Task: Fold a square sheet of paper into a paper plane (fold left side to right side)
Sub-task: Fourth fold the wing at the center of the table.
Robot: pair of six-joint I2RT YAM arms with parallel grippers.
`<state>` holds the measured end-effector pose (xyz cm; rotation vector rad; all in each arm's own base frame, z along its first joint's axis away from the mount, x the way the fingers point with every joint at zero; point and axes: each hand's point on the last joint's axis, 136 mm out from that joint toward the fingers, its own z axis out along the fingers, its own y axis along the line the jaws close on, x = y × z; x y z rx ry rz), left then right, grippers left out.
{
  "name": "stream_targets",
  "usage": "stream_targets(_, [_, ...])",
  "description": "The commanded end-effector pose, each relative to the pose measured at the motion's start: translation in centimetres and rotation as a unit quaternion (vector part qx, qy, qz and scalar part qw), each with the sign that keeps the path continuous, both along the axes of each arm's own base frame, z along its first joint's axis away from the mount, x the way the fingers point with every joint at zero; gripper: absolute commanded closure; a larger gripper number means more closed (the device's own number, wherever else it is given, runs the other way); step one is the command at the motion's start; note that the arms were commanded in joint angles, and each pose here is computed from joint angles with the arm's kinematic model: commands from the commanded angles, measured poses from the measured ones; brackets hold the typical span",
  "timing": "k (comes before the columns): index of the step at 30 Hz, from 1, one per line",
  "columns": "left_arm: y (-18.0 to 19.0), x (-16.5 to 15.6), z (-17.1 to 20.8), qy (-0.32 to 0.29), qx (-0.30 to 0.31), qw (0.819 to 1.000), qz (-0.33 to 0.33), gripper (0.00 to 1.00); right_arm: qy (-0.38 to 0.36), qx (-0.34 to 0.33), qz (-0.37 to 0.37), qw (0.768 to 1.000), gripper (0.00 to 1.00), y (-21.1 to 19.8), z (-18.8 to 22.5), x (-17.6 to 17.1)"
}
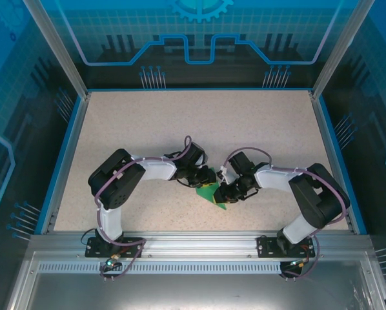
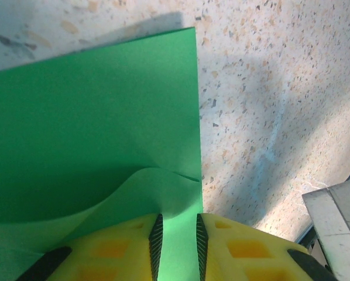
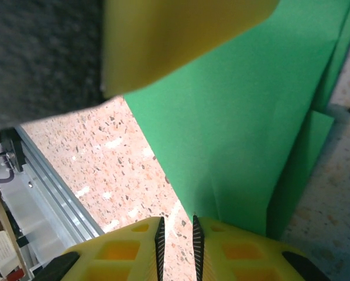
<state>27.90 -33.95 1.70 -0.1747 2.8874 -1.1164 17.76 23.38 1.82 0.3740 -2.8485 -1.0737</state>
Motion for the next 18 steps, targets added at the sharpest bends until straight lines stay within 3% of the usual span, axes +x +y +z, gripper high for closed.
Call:
stream_targets(1, [2.7, -2.0, -3.5, 0.031, 0.067, 0.997, -0.001, 0.74, 0.022, -0.040, 0.006, 0.999, 0.78, -1.0, -1.1, -1.3])
stream_targets(18, [2.9, -2.0, -3.6, 0.031, 0.068, 0.997, 0.001, 0.74, 0.061, -0.083, 0.004, 0.995, 0.79, -2.7, -2.2, -4.1])
